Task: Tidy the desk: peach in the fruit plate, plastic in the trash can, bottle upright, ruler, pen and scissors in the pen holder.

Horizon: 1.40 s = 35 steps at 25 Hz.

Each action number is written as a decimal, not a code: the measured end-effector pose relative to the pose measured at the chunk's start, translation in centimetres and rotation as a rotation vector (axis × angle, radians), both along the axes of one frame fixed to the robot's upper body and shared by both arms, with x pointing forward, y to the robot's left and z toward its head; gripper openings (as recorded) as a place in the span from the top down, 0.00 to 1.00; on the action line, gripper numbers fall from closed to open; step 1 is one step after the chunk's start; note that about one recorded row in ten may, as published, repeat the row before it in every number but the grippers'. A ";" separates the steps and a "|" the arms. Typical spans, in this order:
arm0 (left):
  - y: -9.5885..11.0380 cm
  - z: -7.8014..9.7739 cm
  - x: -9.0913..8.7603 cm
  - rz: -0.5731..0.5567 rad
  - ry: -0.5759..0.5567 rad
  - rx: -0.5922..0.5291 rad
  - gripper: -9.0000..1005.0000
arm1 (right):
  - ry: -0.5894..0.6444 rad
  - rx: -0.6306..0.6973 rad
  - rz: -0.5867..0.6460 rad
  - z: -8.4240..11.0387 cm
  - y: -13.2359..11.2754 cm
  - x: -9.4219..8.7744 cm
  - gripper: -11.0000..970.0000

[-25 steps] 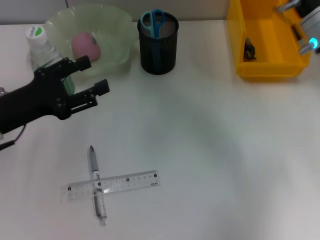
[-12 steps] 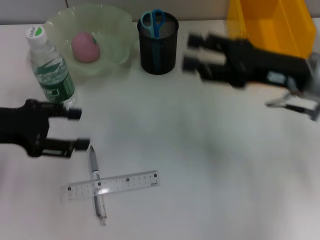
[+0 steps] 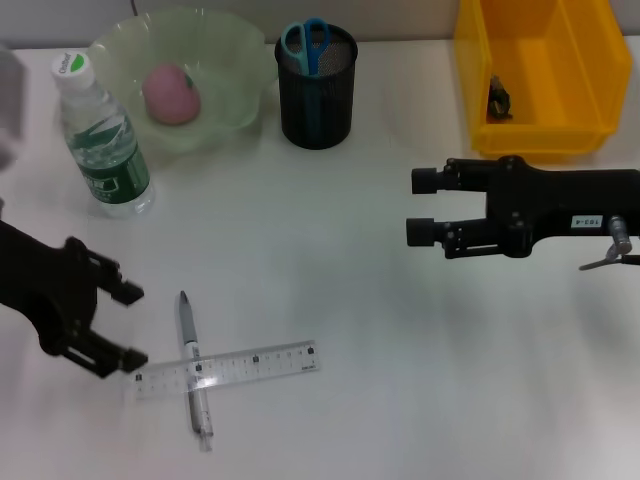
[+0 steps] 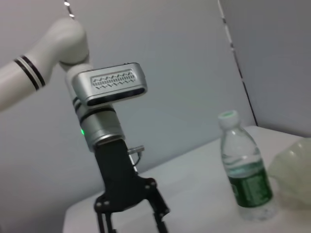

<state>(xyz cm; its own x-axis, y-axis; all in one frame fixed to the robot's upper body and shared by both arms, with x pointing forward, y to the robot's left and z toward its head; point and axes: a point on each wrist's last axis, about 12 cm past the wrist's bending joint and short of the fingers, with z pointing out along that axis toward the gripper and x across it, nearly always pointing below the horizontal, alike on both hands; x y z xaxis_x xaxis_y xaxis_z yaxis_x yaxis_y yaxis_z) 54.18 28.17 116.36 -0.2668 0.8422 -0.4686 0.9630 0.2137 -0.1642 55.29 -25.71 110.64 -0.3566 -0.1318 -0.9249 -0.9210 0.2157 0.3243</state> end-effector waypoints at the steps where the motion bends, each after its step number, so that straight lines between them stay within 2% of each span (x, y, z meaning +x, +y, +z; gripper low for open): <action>1: -0.5 0.0 0.2 -0.017 0.013 0.030 0.27 | 0.000 -0.008 -0.007 -0.1 0.0 0.1 0.17; 6: -2.5 -0.3 0.4 -0.084 0.052 0.118 0.27 | -0.001 -0.021 -0.022 -0.2 -0.1 0.3 0.17; 14: -4.4 -1.3 0.6 -0.142 0.078 0.161 0.27 | -0.009 -0.020 -0.025 0.0 -0.1 0.5 0.17; 25: -5.2 -3.5 0.8 -0.122 0.081 0.206 0.28 | -0.008 -0.023 -0.024 0.0 -0.1 0.5 0.17; 35: -5.4 -4.1 0.7 -0.116 0.081 0.228 0.28 | -0.004 -0.024 -0.026 -0.1 -0.2 0.4 0.17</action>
<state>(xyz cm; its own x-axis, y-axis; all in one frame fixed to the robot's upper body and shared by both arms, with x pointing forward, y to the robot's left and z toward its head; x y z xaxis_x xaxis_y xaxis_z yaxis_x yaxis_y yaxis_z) 54.87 22.80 112.28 -0.1913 0.9507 -0.2440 0.9689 0.1431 -0.2021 55.66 -25.90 110.56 -0.3564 -0.1446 -0.9231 -0.9163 0.2471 0.3151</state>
